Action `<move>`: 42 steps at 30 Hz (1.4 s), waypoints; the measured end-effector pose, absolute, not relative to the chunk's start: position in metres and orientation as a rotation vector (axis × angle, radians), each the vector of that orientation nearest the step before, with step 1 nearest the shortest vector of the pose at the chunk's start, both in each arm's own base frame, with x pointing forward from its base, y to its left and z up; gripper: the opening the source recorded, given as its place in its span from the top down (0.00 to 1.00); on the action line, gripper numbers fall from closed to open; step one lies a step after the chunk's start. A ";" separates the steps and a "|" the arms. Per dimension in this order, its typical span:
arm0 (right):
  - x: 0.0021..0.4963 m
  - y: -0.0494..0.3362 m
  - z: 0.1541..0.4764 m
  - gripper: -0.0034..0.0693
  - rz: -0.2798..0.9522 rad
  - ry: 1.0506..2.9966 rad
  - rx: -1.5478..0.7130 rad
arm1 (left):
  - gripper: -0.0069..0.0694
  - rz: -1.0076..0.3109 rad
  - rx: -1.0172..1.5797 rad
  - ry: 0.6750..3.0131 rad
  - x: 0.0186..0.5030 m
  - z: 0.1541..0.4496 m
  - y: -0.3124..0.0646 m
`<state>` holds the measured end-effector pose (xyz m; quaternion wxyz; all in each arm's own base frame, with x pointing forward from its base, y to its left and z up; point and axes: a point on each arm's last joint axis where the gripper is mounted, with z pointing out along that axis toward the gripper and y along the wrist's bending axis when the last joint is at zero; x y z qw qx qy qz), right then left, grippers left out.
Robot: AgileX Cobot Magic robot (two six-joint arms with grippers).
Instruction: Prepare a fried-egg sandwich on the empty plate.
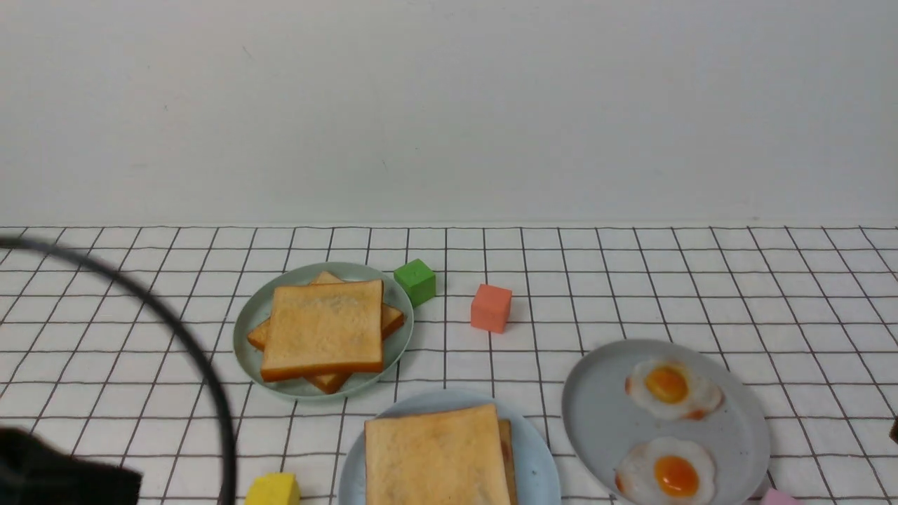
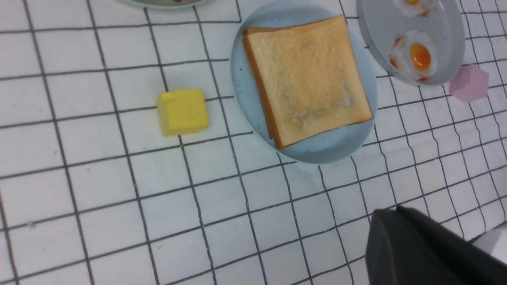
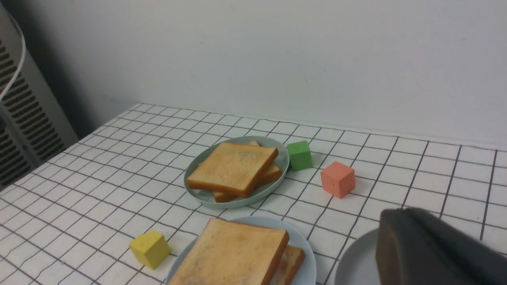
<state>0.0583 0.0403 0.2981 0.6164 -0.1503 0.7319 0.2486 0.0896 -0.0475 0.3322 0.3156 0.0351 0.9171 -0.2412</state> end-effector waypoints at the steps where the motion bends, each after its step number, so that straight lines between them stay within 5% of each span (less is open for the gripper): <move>1: 0.058 0.040 0.297 0.96 0.572 1.686 -0.346 | 0.93 -0.624 0.080 2.412 0.085 0.329 -0.046; 8: 0.058 0.040 0.295 0.95 0.566 1.684 -0.348 | 0.93 -0.406 -0.038 2.280 0.045 0.317 -0.022; 21: 0.058 0.040 0.295 0.94 0.565 1.684 -0.349 | 0.93 -0.435 -0.171 2.262 0.046 0.318 -0.020; 28: 0.058 0.040 0.295 0.93 0.565 1.684 -0.349 | 0.93 -0.316 -0.182 2.079 0.047 0.314 -0.009; 34: 0.058 0.040 0.295 0.93 0.565 1.684 -0.349 | 0.93 -0.267 -0.223 1.759 0.047 0.276 0.000; 36: 0.058 0.040 0.295 0.92 0.565 1.684 -0.349 | 0.93 -0.250 -0.238 1.725 0.046 0.241 0.002; 39: 0.058 0.040 0.296 0.92 0.566 1.682 -0.348 | 0.93 -0.214 -0.254 1.822 0.051 0.189 0.003; 42: 0.058 0.040 0.295 0.91 0.566 1.683 -0.348 | 0.93 -0.192 -0.276 1.900 0.051 0.169 0.004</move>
